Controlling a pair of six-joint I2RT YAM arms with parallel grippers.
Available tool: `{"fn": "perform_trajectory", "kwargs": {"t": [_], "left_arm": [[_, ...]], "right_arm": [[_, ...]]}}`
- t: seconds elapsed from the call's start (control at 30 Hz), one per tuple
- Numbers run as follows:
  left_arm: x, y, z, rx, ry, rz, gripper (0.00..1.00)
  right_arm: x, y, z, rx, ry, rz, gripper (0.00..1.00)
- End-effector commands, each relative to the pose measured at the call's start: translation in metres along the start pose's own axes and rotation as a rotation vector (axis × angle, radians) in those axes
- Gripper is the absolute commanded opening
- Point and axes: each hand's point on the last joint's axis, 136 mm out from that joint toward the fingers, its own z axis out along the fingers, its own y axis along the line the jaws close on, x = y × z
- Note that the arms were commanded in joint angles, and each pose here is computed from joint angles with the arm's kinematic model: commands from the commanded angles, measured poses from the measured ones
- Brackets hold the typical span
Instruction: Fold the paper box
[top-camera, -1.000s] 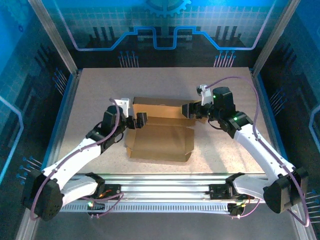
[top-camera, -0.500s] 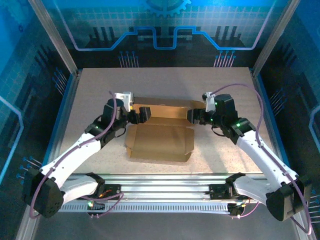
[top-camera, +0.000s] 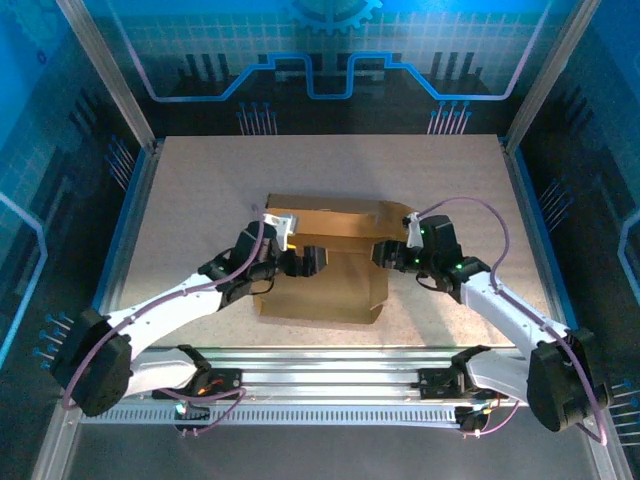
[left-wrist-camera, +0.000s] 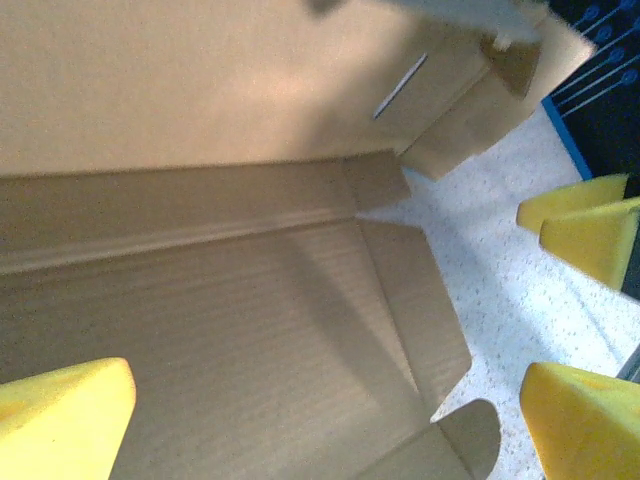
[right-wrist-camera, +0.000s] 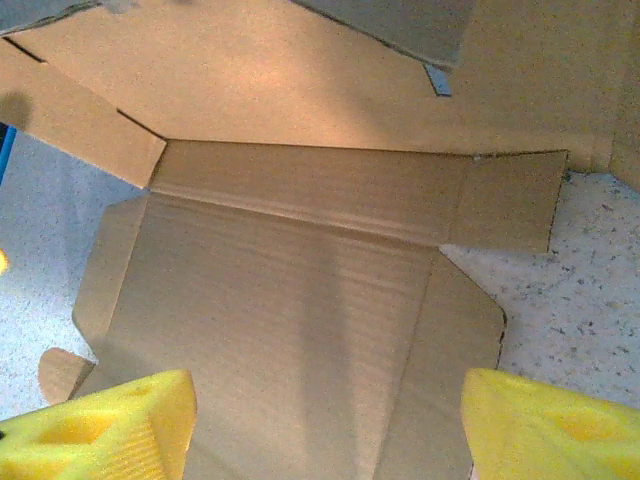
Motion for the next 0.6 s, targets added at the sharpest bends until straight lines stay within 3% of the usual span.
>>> {"fn": "perform_trajectory", "kwargs": {"t": [0.0,0.23,0.57], "left_arm": [[0.014,-0.003,0.014,0.043,0.019,-0.073,1.00],[0.034,0.003,0.041,-0.010,0.022,-0.081,0.99],[0.060,0.017,0.068,-0.094,0.053,-0.152,0.99]], "right_arm": [[-0.012,-0.004,0.007,-0.005,-0.057,0.036,0.73],[-0.011,-0.015,0.016,0.012,-0.103,0.076,1.00],[-0.016,-0.020,0.038,-0.002,-0.121,0.094,1.00]]}}
